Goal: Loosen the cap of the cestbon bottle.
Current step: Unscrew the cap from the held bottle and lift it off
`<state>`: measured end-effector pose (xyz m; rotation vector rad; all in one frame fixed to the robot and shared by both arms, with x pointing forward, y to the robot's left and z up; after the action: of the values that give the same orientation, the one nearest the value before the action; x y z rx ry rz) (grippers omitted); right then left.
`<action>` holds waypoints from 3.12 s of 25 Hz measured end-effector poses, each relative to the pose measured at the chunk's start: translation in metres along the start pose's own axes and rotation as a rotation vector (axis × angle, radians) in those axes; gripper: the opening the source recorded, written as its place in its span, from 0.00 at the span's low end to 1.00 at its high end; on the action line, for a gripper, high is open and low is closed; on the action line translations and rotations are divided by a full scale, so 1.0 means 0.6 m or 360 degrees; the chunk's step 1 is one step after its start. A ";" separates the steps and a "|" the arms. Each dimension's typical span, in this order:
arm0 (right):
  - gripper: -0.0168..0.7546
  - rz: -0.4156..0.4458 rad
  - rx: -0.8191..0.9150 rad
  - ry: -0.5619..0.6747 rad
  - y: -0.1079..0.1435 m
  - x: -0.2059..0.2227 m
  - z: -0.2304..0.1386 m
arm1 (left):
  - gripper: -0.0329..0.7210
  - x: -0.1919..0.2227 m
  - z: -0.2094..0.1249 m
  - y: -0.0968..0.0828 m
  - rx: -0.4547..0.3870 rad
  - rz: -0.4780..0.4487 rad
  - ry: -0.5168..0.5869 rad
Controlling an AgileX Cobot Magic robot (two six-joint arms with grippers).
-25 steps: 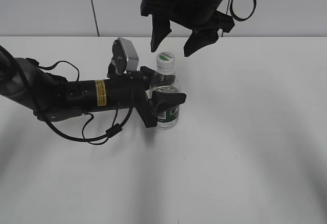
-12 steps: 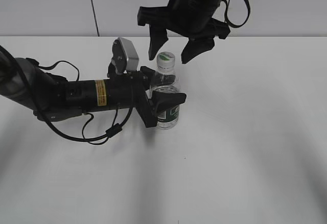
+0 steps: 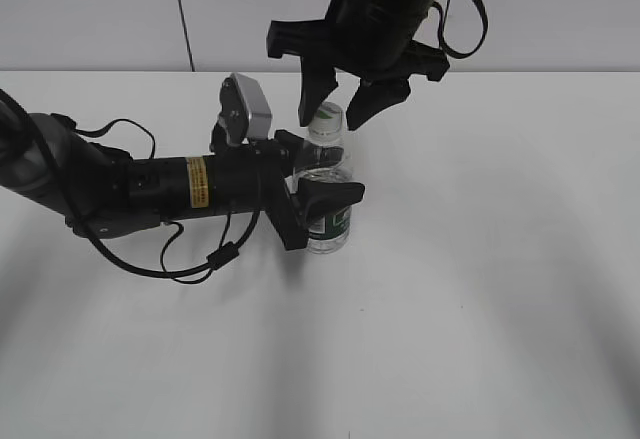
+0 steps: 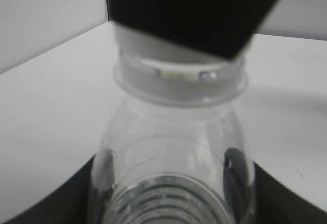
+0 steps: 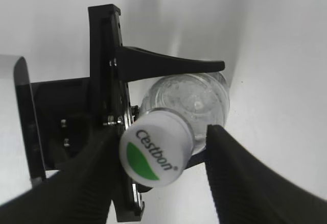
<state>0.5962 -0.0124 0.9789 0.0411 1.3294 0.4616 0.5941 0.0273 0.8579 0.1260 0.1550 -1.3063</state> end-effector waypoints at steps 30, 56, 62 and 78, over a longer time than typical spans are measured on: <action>0.42 0.0000 -0.1440 0.0018 0.000 -0.003 -0.002 | 0.57 0.001 0.000 -0.001 0.0011 -0.0007 0.0003; 0.41 0.0031 -0.2492 0.0014 0.004 -0.010 -0.005 | 0.57 0.000 0.000 -0.003 0.0019 -0.0024 0.0006; 0.41 0.0055 -0.2490 0.0040 0.004 -0.019 -0.013 | 0.57 0.000 0.000 -0.008 0.0037 -0.0054 0.0006; 0.40 -0.0107 -0.2356 -0.0016 -0.002 -0.069 -0.005 | 0.57 0.001 0.000 -0.007 0.0020 -0.0048 0.0008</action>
<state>0.5869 -0.0287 1.0160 -1.2083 0.7117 1.2721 0.5900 0.0258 0.8578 0.1382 0.1536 -1.3370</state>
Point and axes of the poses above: a point on each arm's last joint axis where the gripper is mounted, x pointing out along that axis toward the gripper, y along the wrist's bending axis when the last joint is at zero, z = x × y, the point moved 6 cm from there along x, pointing out along that axis toward the gripper, and after that the axes turned 1 degree about x, right-handed, at the moved point
